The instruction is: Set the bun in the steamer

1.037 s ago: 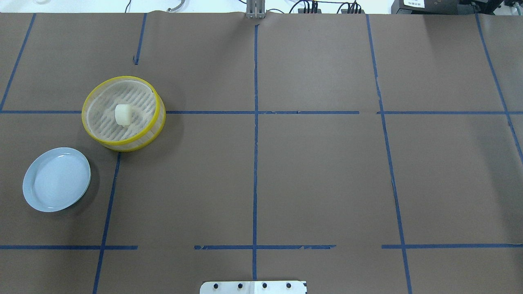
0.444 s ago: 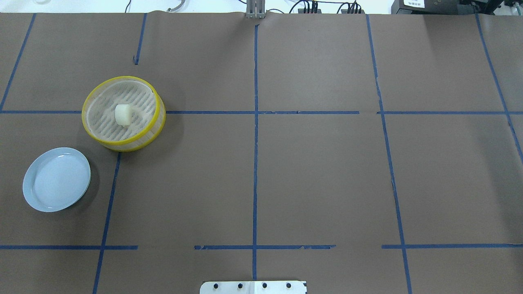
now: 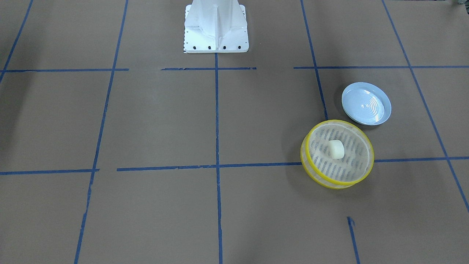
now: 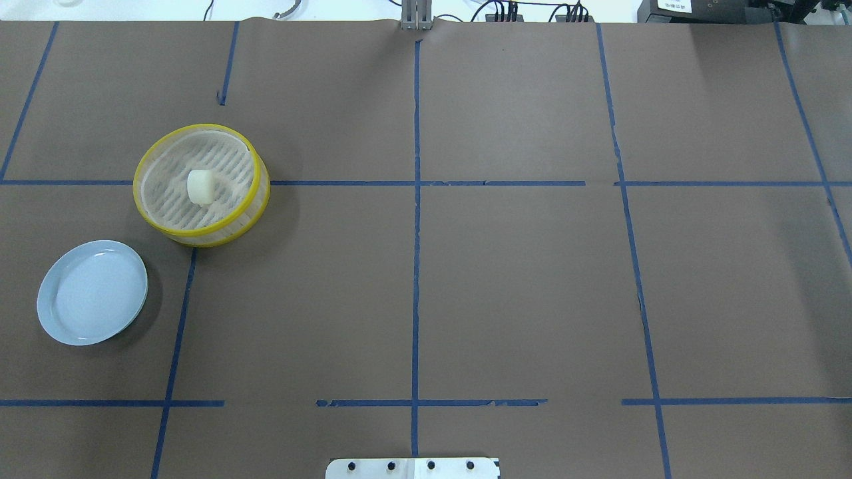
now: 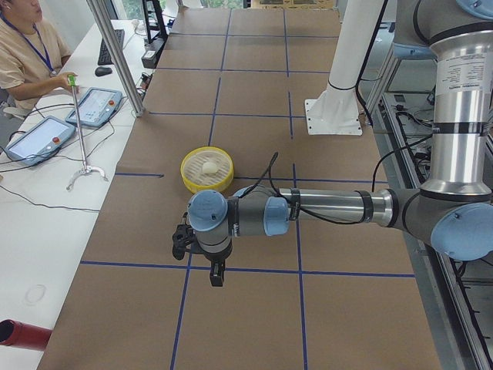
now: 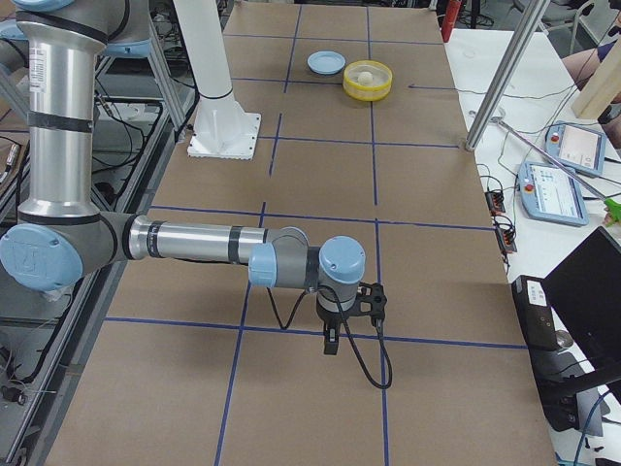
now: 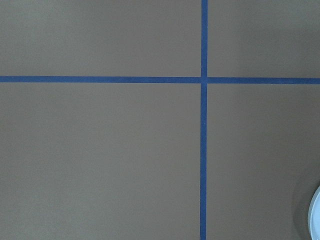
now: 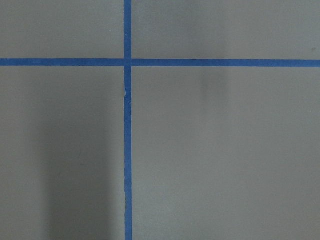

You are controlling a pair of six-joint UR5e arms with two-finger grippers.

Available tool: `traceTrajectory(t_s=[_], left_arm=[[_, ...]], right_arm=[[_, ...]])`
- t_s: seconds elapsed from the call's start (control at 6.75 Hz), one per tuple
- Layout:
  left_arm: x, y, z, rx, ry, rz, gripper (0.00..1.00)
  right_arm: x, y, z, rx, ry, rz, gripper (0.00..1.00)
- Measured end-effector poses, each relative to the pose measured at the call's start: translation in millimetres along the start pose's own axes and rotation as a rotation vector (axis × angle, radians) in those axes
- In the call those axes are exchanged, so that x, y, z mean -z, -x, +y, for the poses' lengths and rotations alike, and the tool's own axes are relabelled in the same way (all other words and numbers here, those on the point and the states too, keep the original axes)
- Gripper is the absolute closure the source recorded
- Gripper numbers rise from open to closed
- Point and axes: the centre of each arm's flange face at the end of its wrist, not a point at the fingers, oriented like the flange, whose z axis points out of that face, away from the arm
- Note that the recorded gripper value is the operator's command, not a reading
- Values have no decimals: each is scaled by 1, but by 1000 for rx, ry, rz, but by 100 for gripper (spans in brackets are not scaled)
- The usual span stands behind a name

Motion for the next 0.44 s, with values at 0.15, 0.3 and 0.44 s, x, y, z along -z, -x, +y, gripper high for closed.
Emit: traceTrajectory(t_s=[0.15, 0.3, 0.44], left_arm=[[3, -2, -1, -10, -12, -2, 0], [8, -7, -3, -20, -24, -3, 0], [14, -12, -3, -26, -31, -4, 0]], right_arm=[[0, 0, 0, 0, 0, 0, 0], [0, 0, 0, 0, 0, 0, 0], [0, 0, 0, 0, 0, 0, 0]])
